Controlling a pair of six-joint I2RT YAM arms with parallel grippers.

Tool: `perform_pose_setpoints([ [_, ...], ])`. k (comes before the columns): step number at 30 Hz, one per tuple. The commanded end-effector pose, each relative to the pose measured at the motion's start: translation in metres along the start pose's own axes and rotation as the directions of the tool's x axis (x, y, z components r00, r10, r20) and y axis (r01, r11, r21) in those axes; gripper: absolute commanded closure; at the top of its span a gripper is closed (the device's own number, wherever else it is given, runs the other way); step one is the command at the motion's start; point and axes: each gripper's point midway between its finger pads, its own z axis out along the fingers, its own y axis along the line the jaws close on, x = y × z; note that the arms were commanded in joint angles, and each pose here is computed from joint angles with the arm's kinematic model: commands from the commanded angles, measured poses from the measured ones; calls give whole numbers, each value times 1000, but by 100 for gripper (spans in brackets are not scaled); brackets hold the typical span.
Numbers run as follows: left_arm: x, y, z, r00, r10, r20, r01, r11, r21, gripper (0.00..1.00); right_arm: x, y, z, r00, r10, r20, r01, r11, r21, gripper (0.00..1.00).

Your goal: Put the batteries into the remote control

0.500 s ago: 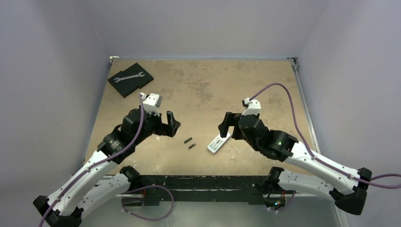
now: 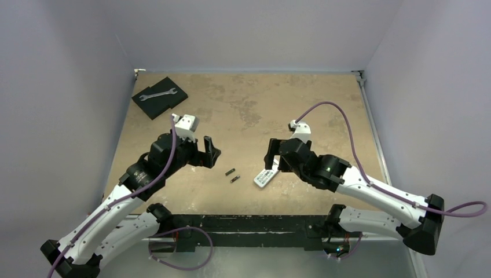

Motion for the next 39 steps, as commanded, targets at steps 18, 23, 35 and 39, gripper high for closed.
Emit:
perform_pose_setpoints([
  [18, -6, 4, -6, 999, -19, 37, 20, 1000, -19, 1, 40, 3, 38, 977, 171, -129, -145, 971, 189, 1],
  [23, -6, 5, -7, 999, -23, 39, 24, 1000, -19, 1, 56, 0, 46, 955, 255, -150, -214, 946, 244, 1],
  [35, -7, 4, -9, 999, -25, 47, 25, 1000, -14, 1, 78, 3, 63, 888, 438, -140, -380, 870, 313, 1],
  [39, -7, 3, -10, 999, -25, 49, 25, 1000, -9, 1, 81, 2, 67, 881, 453, -134, -387, 854, 348, 1],
])
